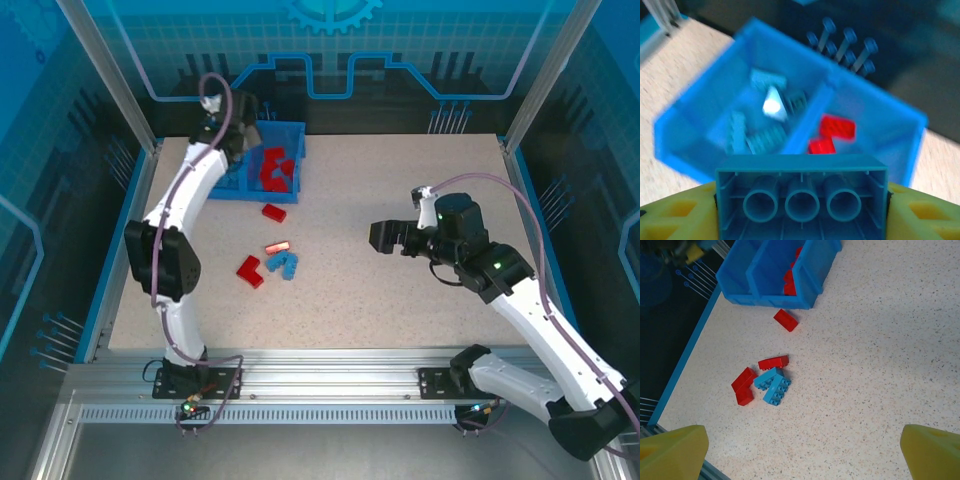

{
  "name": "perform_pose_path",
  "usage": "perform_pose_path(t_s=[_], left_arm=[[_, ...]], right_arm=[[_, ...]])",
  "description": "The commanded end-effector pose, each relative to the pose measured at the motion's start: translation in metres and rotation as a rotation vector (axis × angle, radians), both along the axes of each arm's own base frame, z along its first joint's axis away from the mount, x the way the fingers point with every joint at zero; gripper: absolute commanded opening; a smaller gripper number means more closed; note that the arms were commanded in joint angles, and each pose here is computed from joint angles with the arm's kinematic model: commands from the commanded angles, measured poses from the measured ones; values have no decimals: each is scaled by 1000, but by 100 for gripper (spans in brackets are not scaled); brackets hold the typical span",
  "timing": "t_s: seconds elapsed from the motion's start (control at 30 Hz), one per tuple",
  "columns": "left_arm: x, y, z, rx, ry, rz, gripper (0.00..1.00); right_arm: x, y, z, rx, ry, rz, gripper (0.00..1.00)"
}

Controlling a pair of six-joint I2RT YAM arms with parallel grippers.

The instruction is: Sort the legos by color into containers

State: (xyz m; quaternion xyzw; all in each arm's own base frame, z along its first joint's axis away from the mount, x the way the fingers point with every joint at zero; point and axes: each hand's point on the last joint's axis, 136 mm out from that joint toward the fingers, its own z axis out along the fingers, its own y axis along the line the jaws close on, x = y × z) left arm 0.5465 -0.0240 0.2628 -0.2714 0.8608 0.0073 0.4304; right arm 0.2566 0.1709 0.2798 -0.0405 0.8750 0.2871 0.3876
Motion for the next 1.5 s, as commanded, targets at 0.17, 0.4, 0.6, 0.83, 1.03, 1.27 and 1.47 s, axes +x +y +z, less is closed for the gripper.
perform_pose_path(t_s=[0.17,0.4,0.6,0.83,1.03,1.27,1.47], left_arm=[[63,45,-56,-71,86,49,55],[67,56,-40,-138,37,60,77],[27,43,15,-202,-24,8,83],[-82,6,37,-306,-47,-77,85],[-178,-55,5,-238,38,-264,85],[-251,-115,-83,-120,348,-589,84],[-260,-119,-130,-72,445,-670,85]], right_arm=[[-12,-21,7,-6,-30,-61,100],[-17,-29,12,-18,-54,-77,100],[-7,-20,8,-3,-49,-63,100],[9,-4,-4,7,-13,-29,100],[19,8,-12,5,15,3,100],[23,14,-22,15,47,13,100],[22,12,-23,14,50,6,100]])
